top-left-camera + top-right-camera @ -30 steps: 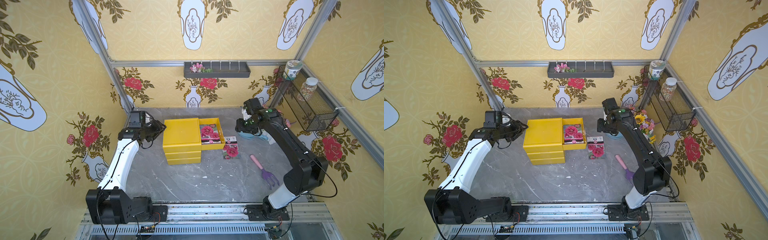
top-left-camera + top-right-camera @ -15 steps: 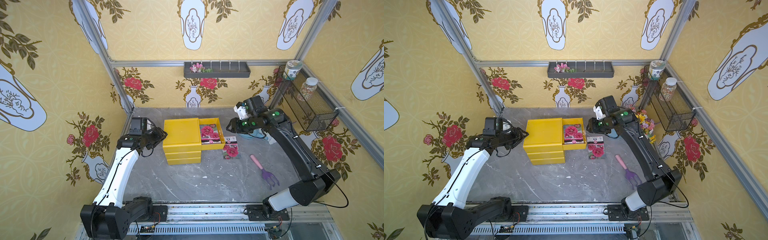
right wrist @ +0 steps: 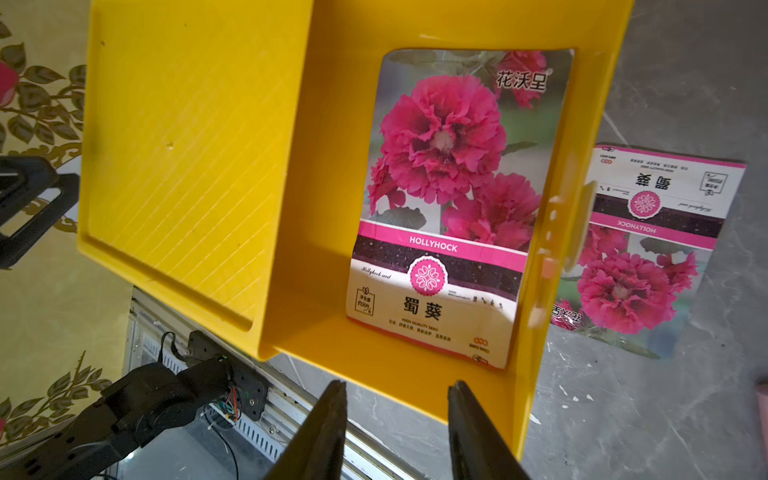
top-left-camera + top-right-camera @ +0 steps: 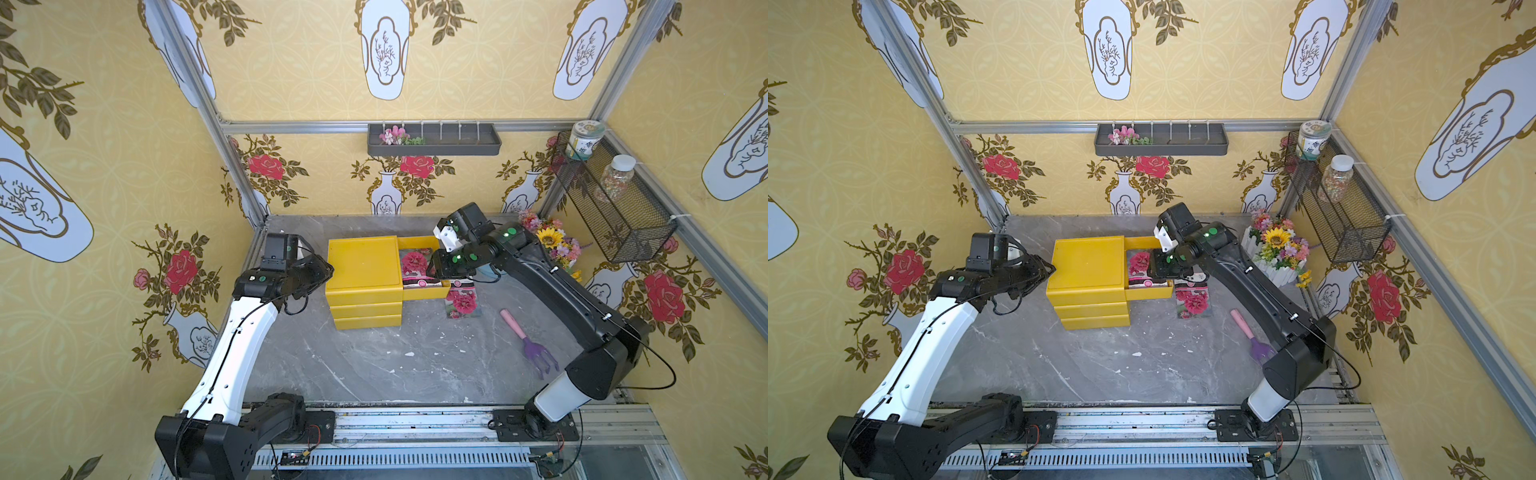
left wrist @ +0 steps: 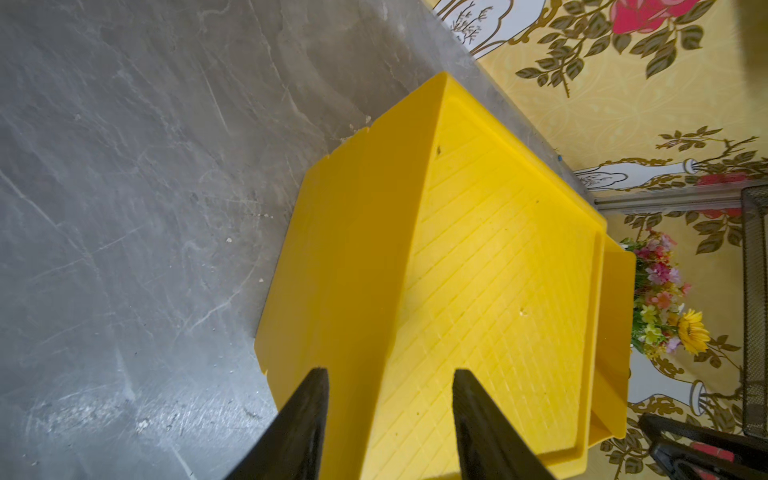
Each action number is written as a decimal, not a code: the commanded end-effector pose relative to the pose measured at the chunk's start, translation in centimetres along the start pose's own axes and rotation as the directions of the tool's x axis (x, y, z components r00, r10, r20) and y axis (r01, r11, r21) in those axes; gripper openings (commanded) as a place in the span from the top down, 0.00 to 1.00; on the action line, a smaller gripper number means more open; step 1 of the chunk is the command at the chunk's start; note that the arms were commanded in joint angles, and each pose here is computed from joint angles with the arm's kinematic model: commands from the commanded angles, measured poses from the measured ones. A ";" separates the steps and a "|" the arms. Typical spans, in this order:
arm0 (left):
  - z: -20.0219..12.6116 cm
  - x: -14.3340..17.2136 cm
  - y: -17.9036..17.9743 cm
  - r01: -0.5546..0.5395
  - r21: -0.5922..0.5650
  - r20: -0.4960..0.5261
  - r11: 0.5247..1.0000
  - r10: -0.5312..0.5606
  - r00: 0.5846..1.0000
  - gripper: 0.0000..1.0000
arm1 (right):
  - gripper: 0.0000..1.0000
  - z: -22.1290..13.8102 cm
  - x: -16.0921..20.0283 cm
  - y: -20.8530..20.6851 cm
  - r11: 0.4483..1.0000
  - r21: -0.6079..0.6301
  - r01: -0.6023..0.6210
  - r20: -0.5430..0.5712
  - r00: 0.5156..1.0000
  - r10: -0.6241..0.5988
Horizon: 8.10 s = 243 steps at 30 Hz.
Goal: Take the seed bags out of the drawer
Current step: Pick up the seed packet from the drawer, then place the seed packet at the center of the board.
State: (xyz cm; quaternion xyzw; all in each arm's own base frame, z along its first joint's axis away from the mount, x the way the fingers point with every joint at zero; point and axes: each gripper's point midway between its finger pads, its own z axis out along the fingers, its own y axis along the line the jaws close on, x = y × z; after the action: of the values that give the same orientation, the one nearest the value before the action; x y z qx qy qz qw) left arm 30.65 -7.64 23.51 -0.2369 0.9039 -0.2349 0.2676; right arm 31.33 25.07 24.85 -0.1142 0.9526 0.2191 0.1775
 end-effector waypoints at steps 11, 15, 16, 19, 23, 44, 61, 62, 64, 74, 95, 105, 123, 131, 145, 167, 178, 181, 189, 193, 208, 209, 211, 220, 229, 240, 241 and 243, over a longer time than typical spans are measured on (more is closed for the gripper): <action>1.1 -0.4 0.5 -0.040 -0.019 0.007 0.999 0.040 0.999 0.51 | 0.63 4.5 -2.8 -0.3 0.988 0.147 -0.038 0.030 0.999 0.034; 1.9 0.1 1.1 -0.057 -0.037 -0.015 0.998 0.056 0.998 0.54 | 0.63 5.1 -3.0 -1.0 0.981 0.184 -0.056 0.034 0.998 0.050; 2.0 0.2 1.2 -0.059 -0.041 -0.020 0.997 0.058 0.998 0.55 | 0.63 5.3 -3.0 -1.2 0.979 0.193 -0.059 0.033 0.998 0.054; 2.3 0.5 1.6 -0.061 -0.047 -0.028 0.997 0.060 0.998 0.57 | 0.64 6.2 -2.9 -1.6 0.976 0.210 -0.065 0.021 0.998 0.061; 2.7 1.0 2.1 -0.058 -0.050 -0.040 0.997 0.056 0.998 0.58 | 0.65 7.2 -2.8 -1.9 0.972 0.225 -0.070 0.006 0.998 0.070; 2.6 1.4 2.1 -0.068 -0.046 -0.058 0.997 0.065 0.996 0.59 | 0.66 11.8 -1.3 -1.4 0.979 0.178 -0.099 -0.066 0.992 0.112; 2.5 1.4 2.1 -0.063 -0.052 -0.058 0.997 0.060 0.997 0.59 | 0.64 8.4 -3.4 1.2 0.990 -0.010 -0.139 -0.021 0.990 0.138; 2.5 1.4 2.2 -0.062 -0.053 -0.059 0.997 0.059 0.997 0.59 | 0.64 7.8 -3.6 1.2 0.991 -0.002 -0.130 -0.014 0.991 0.130; 2.5 1.3 2.1 -0.061 -0.054 -0.056 0.997 0.058 0.997 0.59 | 0.62 7.1 -3.7 0.8 0.993 0.027 -0.111 -0.006 0.994 0.111; 2.7 1.1 2.0 -0.061 -0.057 -0.055 0.996 0.058 0.997 0.59 | 0.62 8.0 -2.9 -2.6 0.976 0.209 -0.059 -0.026 0.998 0.065; 2.7 1.0 2.1 -0.053 -0.062 -0.055 0.997 0.049 0.997 0.59 | 0.64 11.8 -2.6 0.9 0.992 0.008 -0.126 -0.087 0.988 0.126; 2.6 0.9 2.0 -0.050 -0.064 -0.049 0.997 0.046 0.998 0.59 | 0.55 6.8 -5.0 -0.5 0.991 0.081 -0.105 0.020 0.994 0.104; 2.7 0.8 2.0 -0.049 -0.062 -0.047 0.997 0.046 0.998 0.59 | 0.37 10.0 -4.2 -3.1 0.965 0.259 -0.047 -0.040 0.997 0.059; 2.5 0.8 2.0 -0.051 -0.060 -0.044 0.997 0.048 0.998 0.59 | 0.49 11.6 -3.9 -1.8 0.981 0.151 -0.118 -0.061 0.990 0.128; 2.6 0.9 2.1 -0.048 -0.066 -0.047 0.997 0.045 0.998 0.59 | 0.74 11.9 -4.2 0.0 0.972 -0.017 -0.235 -0.056 0.971 0.233; 2.6 0.6 2.0 -0.048 -0.067 -0.040 0.997 0.045 0.998 0.59 | 1.00 6.2 -6.5 -2.5 0.980 0.050 -0.193 0.055 0.980 0.190; 2.9 0.2 1.7 -0.052 -0.068 -0.041 0.996 0.049 0.998 0.59 | 1.00 1.8 -7.9 -3.3 0.984 0.056 -0.171 0.136 0.977 0.162; 3.0 0.2 1.7 -0.052 -0.068 -0.041 0.996 0.049 0.998 0.59 | 1.00 0.5 -8.4 -3.5 0.984 0.050 -0.170 0.157 0.975 0.160; 3.1 -0.2 1.5 -0.053 -0.065 -0.038 0.996 0.050 0.998 0.59 | 1.00 -3.4 -9.8 -5.0 0.982 0.033 -0.188 0.226 0.958 0.176; 3.1 -0.3 1.3 -0.053 -0.064 -0.034 0.997 0.051 0.998 0.59 | 1.00 -5.8 -10.6 -6.5 0.974 -0.008 -0.225 0.269 0.938 0.218; 3.1 -0.7 1.0 -0.047 -0.057 -0.029 0.997 0.046 0.999 0.59 | 1.00 -11.1 -9.9 -15.9 0.924 0.013 -0.382 0.366 0.862 0.351; 3.0 -0.7 0.9 -0.048 -0.056 -0.027 0.997 0.046 0.999 0.59 | 1.00 -10.7 -9.4 -16.6 0.922 0.032 -0.387 0.356 0.866 0.351; 3.0 -0.7 0.9 -0.047 -0.055 -0.027 0.997 0.045 0.999 0.59 | 1.00 -9.4 -8.4 -17.7 0.918 0.065 -0.392 0.325 0.878 0.352; 3.0 -0.6 1.0 -0.045 -0.060 -0.030 0.997 0.043 0.999 0.59 | 1.00 -0.1 -3.1 -19.3 0.909 0.044 -0.415 0.116 0.905 0.408; 3.2 -0.6 1.1 -0.041 -0.061 -0.032 0.997 0.039 0.999 0.59 | 1.00 4.8 -0.4 -19.6 0.914 0.084 -0.398 0.006 0.917 0.399; 3.2 -0.4 1.3 -0.040 -0.063 -0.035 0.997 0.037 0.999 0.59 | 0.85 6.4 2.6 -24.5 0.874 0.344 -0.342 -0.067 0.920 0.387; 3.1 -0.4 1.2 -0.039 -0.063 -0.033 0.997 0.037 0.999 0.59 | 0.81 6.1 2.8 -25.0 0.861 0.379 -0.339 -0.066 0.918 0.390; 3.2 -0.4 1.2 -0.037 -0.063 -0.033 0.997 0.035 0.999 0.59 | 0.72 5.3 2.6 -25.4 0.849 0.411 -0.333 -0.050 0.921 0.386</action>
State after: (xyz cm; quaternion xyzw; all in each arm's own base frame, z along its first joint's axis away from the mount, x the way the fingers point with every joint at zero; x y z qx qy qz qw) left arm 33.53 -7.88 22.04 -0.2156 0.9092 -0.2253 0.2758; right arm 38.28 6.78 9.48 0.0900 0.9870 0.0998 0.0876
